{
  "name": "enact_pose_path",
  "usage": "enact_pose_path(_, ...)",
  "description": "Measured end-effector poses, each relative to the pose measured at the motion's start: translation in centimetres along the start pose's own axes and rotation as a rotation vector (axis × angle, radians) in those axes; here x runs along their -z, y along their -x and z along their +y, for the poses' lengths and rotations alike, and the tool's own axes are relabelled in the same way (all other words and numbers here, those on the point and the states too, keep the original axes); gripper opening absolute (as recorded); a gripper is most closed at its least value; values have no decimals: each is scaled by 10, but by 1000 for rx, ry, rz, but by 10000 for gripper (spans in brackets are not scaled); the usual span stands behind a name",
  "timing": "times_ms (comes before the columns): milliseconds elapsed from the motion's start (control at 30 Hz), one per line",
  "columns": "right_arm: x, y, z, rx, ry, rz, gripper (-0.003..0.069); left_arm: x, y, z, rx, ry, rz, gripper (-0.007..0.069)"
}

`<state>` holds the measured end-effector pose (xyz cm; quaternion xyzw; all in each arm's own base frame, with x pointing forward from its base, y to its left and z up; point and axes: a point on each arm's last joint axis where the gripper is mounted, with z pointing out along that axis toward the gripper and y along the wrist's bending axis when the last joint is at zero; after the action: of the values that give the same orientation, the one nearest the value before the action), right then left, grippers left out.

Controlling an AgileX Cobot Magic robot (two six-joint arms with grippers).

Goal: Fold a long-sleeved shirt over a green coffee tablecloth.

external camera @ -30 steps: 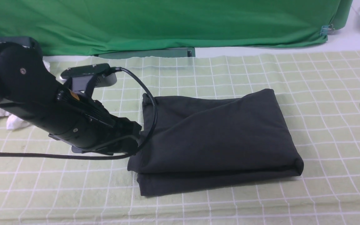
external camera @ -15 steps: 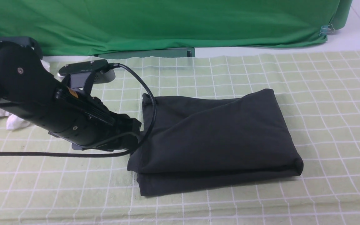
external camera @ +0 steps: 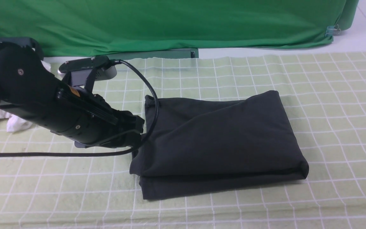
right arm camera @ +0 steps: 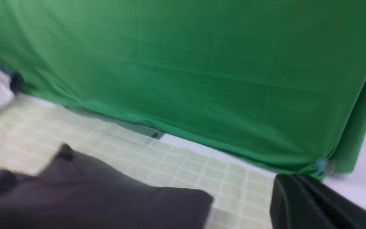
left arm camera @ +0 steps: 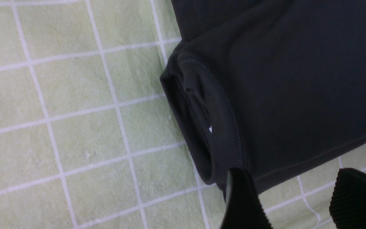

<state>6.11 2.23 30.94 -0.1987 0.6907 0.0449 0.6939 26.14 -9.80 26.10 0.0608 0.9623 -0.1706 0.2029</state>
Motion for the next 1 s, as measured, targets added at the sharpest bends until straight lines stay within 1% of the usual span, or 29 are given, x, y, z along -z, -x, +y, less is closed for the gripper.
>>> enact_pose_path(67, 0, 0, 0, 73, 0, 0, -8, 0, 0, 0, 0, 0, -2, 379)
enact_pose_path(167, 0, -1, 0, 99, 2, 6, -8, 0, 0, 0, 0, 0, -3, 379)
enact_pose_path(533, 0, -1, 0, 112, 4, 6, 9, 0, 1, 0, 0, 1, -11, 379)
enact_pose_path(733, 0, 0, 2, 90, 37, -2, 23, 0, 9, 0, 9, -3, -95, 379)
enact_pose_path(1000, 0, 0, 3, 88, 38, -2, 39, 1, 10, 0, 12, -5, -105, 379)
